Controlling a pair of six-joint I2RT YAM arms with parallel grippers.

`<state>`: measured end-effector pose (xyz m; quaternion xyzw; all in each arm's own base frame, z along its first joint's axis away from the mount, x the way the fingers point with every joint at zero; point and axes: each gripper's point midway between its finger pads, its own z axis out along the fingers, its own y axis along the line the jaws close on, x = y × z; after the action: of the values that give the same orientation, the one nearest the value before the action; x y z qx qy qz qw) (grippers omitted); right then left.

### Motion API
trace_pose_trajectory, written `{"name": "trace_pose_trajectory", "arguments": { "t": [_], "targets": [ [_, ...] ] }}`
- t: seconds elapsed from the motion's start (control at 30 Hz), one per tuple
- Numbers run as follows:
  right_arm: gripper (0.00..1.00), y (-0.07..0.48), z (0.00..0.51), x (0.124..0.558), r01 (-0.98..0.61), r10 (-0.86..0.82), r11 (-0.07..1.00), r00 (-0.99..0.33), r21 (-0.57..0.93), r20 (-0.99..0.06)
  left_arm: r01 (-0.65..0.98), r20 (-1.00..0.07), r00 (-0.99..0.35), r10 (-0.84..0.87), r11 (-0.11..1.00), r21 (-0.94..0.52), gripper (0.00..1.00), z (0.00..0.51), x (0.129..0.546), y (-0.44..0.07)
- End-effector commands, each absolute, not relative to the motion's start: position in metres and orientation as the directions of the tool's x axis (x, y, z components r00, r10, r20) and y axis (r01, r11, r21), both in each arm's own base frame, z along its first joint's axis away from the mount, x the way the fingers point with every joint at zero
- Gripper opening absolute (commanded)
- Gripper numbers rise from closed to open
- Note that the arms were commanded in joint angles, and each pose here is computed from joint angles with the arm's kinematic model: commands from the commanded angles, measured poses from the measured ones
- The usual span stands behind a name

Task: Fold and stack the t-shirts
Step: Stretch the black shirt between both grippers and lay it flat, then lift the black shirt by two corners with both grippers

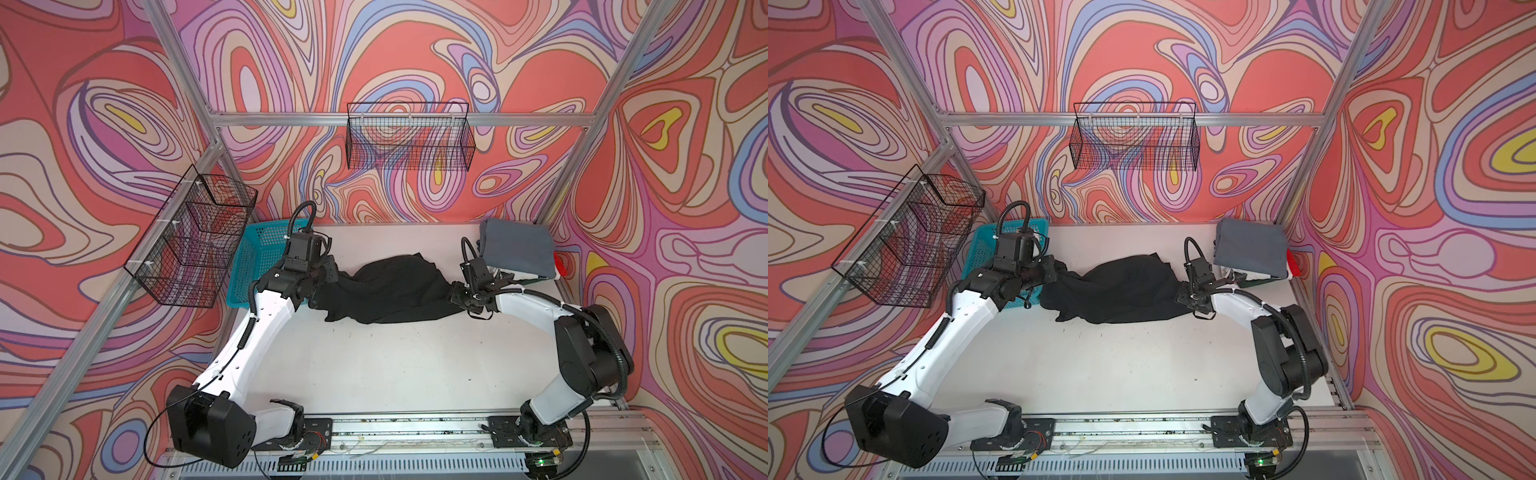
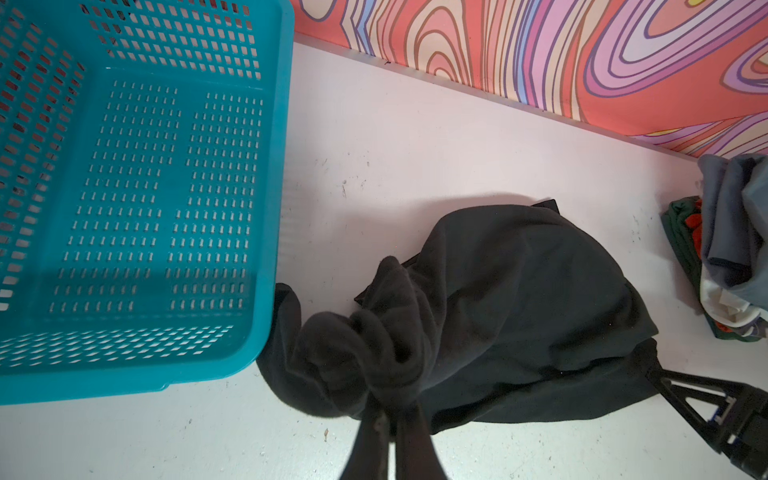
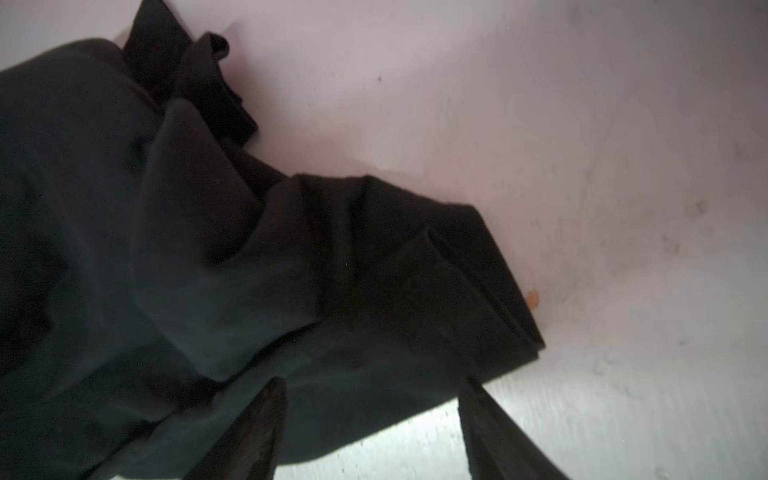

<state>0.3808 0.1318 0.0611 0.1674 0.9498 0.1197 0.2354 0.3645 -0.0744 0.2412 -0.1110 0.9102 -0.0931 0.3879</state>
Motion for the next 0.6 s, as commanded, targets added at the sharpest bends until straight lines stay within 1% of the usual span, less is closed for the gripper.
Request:
{"name": "trace_pose_trajectory", "arguments": {
  "t": [0.0, 0.1, 0.17, 0.27, 0.37, 0.43, 0.57],
  "targets": [
    [0.68, 0.122, 0.058, 0.392, 0.268, 0.343, 0.937, -0.825, 0.223, -0.45, -0.133, -0.691, -0.662, -0.29, 0.953, -0.272, 0.0, 0.243, 0.364, -0.074],
    [0.67, 0.123, 0.056, 0.396, 0.269, 0.343, 0.938, -0.819, 0.221, -0.46, -0.135, -0.691, -0.662, -0.289, 0.953, -0.27, 0.0, 0.241, 0.365, -0.074],
    [0.65, 0.122, 0.054, 0.399, 0.269, 0.335, 0.941, -0.824, 0.206, -0.457, -0.135, -0.689, -0.664, -0.291, 0.953, -0.273, 0.0, 0.239, 0.367, -0.075],
    [0.63, 0.113, 0.039, 0.399, 0.293, 0.32, 0.947, -0.837, 0.13, -0.444, -0.128, -0.682, -0.671, -0.292, 0.951, -0.281, 0.0, 0.236, 0.368, -0.077],
    [0.6, 0.11, 0.033, 0.401, 0.3, 0.315, 0.948, -0.838, 0.107, -0.446, -0.127, -0.679, -0.673, -0.292, 0.951, -0.282, 0.0, 0.235, 0.368, -0.078],
    [0.55, 0.112, 0.031, 0.403, 0.297, 0.315, 0.948, -0.839, 0.111, -0.443, -0.126, -0.681, -0.672, -0.292, 0.951, -0.283, 0.0, 0.235, 0.368, -0.078],
    [0.34, 0.114, 0.032, 0.405, 0.289, 0.31, 0.95, -0.84, 0.117, -0.445, -0.133, -0.685, -0.668, -0.29, 0.953, -0.274, 0.0, 0.234, 0.368, -0.076]
  ]
}}
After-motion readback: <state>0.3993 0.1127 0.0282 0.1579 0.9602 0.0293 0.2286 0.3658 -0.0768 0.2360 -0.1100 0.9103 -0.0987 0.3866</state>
